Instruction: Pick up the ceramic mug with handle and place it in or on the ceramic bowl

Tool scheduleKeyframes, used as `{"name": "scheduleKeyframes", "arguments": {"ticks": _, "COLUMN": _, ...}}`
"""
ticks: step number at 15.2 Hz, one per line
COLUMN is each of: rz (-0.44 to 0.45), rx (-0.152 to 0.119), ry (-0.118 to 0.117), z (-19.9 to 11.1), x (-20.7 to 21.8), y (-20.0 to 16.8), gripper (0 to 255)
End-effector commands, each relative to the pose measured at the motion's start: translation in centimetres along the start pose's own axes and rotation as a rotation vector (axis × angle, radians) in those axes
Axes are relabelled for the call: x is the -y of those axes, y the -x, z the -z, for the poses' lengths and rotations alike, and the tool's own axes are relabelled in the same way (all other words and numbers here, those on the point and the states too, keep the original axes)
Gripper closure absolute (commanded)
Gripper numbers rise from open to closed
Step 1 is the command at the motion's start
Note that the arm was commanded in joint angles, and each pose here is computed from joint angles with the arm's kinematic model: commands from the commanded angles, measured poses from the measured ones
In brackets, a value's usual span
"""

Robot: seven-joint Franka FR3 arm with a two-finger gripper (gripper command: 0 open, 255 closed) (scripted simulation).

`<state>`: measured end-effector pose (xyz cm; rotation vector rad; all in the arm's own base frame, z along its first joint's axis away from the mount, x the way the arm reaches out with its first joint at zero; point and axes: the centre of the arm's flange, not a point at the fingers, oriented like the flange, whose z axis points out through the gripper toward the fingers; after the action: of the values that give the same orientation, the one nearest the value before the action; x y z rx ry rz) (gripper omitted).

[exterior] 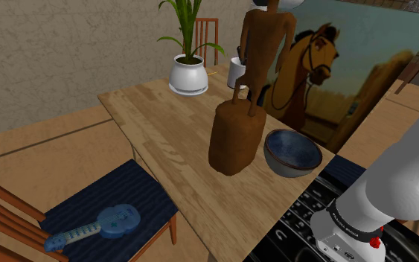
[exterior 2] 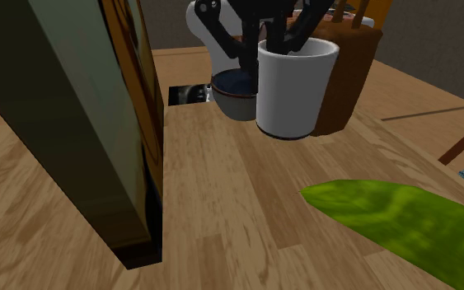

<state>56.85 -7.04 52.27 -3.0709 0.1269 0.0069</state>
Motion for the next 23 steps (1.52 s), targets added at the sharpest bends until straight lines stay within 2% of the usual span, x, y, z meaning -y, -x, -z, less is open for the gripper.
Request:
{"name": "scheduleKeyframes", "arguments": {"ticks": 1, "rz": 0.000, "rx": 0.000, "ry": 0.000, "z": -0.1, "x": -0.1, "y": 2.9, "gripper": 255}}
{"name": "scheduleKeyframes", "arguments": {"ticks": 23, "rz": 0.000, "rx": 0.000, "ry": 0.000, "z": 1.4, "x": 0.2, "y": 31.9, "gripper": 255}}
